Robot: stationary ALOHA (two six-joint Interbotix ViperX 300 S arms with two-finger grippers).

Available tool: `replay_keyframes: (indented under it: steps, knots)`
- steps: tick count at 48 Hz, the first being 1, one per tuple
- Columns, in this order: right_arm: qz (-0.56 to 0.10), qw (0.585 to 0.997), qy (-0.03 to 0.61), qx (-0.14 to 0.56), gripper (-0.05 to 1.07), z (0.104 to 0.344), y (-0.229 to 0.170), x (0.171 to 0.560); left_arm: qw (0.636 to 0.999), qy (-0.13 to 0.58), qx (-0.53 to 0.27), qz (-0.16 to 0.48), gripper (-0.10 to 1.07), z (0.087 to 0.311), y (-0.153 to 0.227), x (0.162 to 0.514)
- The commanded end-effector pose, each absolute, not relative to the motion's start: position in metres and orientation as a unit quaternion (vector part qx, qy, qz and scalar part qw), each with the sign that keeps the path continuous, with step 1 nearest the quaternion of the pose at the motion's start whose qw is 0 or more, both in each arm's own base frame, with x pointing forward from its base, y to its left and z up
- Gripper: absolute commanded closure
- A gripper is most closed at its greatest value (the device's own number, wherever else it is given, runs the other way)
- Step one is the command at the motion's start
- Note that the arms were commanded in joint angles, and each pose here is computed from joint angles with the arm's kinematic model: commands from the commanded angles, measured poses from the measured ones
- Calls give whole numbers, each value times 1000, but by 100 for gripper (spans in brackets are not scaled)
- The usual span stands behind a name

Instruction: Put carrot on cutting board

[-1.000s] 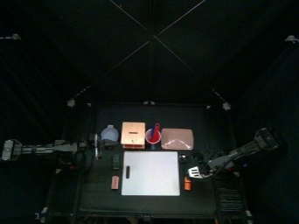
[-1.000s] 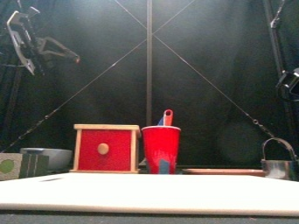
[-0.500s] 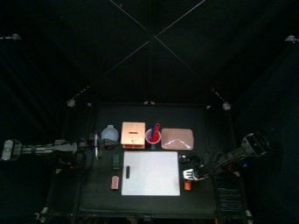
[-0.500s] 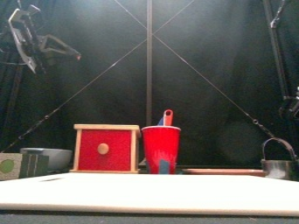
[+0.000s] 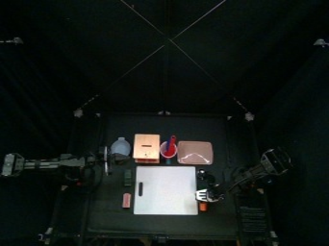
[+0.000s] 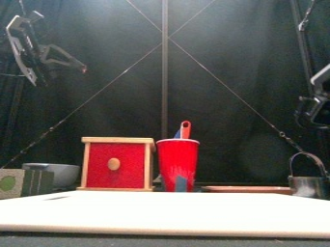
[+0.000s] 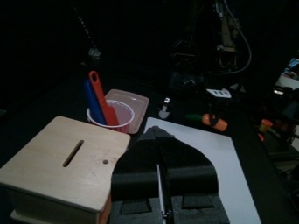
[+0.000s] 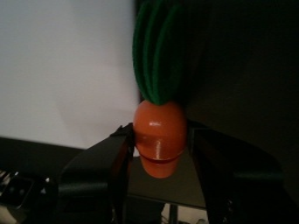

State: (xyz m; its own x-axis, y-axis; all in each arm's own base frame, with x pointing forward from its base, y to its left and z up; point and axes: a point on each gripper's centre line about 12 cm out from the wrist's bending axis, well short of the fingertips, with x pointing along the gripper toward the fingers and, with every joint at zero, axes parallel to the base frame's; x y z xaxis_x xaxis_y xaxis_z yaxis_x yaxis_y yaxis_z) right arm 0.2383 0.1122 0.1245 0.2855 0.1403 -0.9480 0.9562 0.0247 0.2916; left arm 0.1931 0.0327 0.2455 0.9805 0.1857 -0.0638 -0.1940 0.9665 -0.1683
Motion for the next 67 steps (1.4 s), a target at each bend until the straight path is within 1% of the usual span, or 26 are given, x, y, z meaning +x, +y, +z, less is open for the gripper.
replay_keyframes:
  steps: [1, 5, 10, 18, 24, 30, 37, 43, 50, 54, 67]
  knots:
    - [-348, 571, 437, 601, 34, 150, 108, 263, 992, 17, -88, 93, 98, 251, 32, 195]
    - [-339, 599, 410, 598, 34, 163, 96, 285, 992, 17, -87, 93, 98, 251, 32, 195]
    - [-344, 627, 380, 586, 34, 168, 77, 314, 992, 17, -88, 93, 98, 251, 32, 195]
    - [-342, 643, 352, 588, 34, 160, 59, 356, 992, 19, -84, 93, 98, 250, 32, 195]
    - [-331, 643, 347, 598, 34, 149, 60, 374, 994, 17, -61, 95, 98, 250, 34, 195]
    - [-339, 633, 355, 598, 34, 136, 62, 376, 995, 16, -35, 94, 98, 251, 35, 195]
    - [-349, 627, 363, 595, 33, 124, 62, 378, 995, 16, -25, 91, 98, 252, 34, 195]
    - [-355, 625, 369, 589, 26, 115, 62, 379, 995, 15, -25, 91, 98, 252, 34, 195]
    - [-357, 626, 370, 586, 9, 114, 62, 379, 996, 13, -24, 91, 98, 252, 34, 195]
    - [-358, 627, 371, 584, 3, 114, 62, 379, 995, 13, -25, 91, 98, 252, 34, 195]
    - [-369, 627, 372, 577, 2, 120, 59, 375, 995, 12, -31, 90, 98, 252, 34, 195]
